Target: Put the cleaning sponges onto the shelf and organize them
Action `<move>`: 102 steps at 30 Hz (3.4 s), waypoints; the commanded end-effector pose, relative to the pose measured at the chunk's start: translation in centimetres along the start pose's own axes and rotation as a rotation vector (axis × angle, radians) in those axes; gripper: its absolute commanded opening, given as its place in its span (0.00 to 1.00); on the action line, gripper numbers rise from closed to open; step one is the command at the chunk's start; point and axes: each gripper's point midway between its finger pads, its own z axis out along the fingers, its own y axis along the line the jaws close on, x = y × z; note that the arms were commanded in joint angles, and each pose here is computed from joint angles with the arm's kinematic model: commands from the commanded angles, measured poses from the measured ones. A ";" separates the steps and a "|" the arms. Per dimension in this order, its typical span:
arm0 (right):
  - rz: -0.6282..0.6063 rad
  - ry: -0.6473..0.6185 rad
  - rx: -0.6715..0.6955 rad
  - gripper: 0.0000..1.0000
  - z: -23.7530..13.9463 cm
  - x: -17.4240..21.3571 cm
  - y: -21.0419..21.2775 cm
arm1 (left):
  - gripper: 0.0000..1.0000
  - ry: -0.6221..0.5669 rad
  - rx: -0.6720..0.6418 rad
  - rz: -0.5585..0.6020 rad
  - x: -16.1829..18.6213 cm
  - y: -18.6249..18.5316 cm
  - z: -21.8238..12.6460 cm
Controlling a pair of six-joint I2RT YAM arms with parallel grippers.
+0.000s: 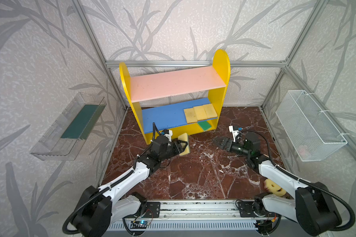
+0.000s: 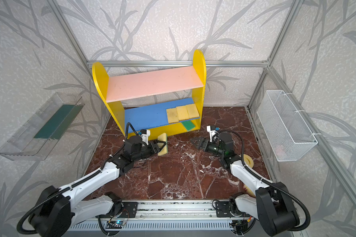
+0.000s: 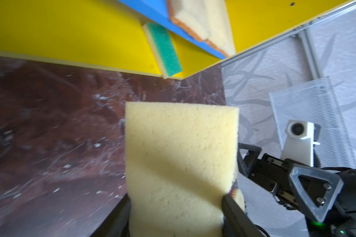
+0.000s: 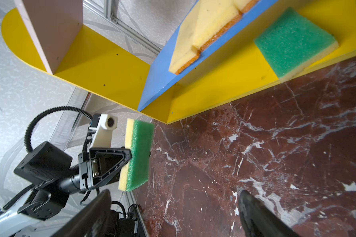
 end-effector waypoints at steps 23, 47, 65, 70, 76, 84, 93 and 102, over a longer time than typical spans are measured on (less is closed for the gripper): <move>-0.166 -0.045 -0.424 0.99 3.7 -10.3 10.1 | 0.63 0.136 0.765 0.033 -2.6 -16.5 2.5; -0.190 0.015 -0.545 0.99 4.3 -10.6 12.4 | 0.62 0.145 0.803 0.016 -3.9 -17.5 2.9; -0.145 0.020 -0.523 0.80 4.9 -10.6 11.7 | 0.65 0.167 0.792 0.005 -3.5 -16.7 4.2; -0.174 -0.003 -0.464 0.73 4.4 -10.3 11.4 | 0.74 0.149 0.761 0.022 -3.4 -16.0 4.1; -0.196 -0.015 -0.425 0.69 3.6 -10.0 11.6 | 0.87 0.141 0.751 0.020 -3.1 -15.4 3.8; -0.233 0.025 -0.199 0.69 1.9 -7.3 9.1 | 0.99 -0.006 0.393 0.057 -3.4 -6.6 2.5; -0.258 0.134 0.126 0.68 1.4 -1.1 3.4 | 0.97 -0.019 0.038 0.156 0.1 1.3 -0.6; -0.346 0.318 0.473 0.70 5.5 4.7 -2.2 | 0.93 -0.003 -0.141 0.213 3.2 5.7 -2.7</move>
